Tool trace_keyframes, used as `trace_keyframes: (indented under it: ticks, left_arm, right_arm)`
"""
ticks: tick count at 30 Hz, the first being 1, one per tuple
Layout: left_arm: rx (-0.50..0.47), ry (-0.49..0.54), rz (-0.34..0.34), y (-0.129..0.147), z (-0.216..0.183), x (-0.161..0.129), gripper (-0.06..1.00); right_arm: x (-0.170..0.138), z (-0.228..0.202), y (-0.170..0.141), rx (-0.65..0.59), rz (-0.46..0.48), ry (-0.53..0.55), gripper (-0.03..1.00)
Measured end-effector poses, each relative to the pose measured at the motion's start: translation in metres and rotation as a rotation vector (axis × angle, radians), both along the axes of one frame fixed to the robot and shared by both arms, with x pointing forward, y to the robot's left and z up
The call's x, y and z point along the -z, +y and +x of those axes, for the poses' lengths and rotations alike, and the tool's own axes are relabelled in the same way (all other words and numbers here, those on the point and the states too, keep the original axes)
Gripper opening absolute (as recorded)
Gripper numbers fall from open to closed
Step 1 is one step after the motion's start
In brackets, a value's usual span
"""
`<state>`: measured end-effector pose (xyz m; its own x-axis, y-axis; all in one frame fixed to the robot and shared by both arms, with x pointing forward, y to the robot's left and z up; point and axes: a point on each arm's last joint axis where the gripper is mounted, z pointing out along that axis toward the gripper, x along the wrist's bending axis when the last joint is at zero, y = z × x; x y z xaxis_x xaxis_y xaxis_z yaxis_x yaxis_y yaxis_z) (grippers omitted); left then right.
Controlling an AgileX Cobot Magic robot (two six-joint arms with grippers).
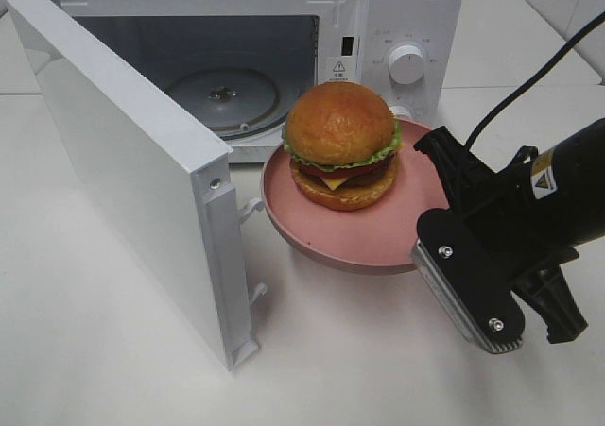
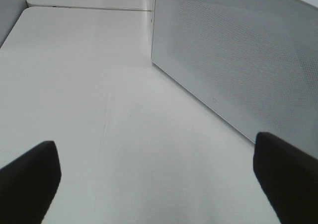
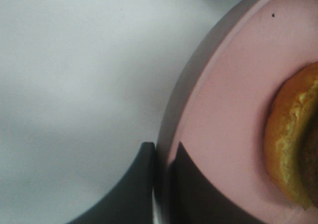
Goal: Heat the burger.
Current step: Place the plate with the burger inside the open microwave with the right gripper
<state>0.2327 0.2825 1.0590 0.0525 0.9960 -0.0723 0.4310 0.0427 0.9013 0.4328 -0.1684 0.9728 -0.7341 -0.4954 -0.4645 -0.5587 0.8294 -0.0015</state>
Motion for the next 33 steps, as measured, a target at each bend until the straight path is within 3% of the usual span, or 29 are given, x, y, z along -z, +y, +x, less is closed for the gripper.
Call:
trace_keyframes:
  ticks: [15,33]
  left_arm:
    - [0.0,0.0,0.0,0.0,0.0,0.0,0.99]
    - [0.0,0.0,0.0,0.0,0.0,0.0,0.99]
  right_arm:
    - [0.006,0.028,0.045,-0.054,0.006,0.003,0.04]
    - [0.004,0.06,0.071,-0.03,0.03,0.009,0.04]
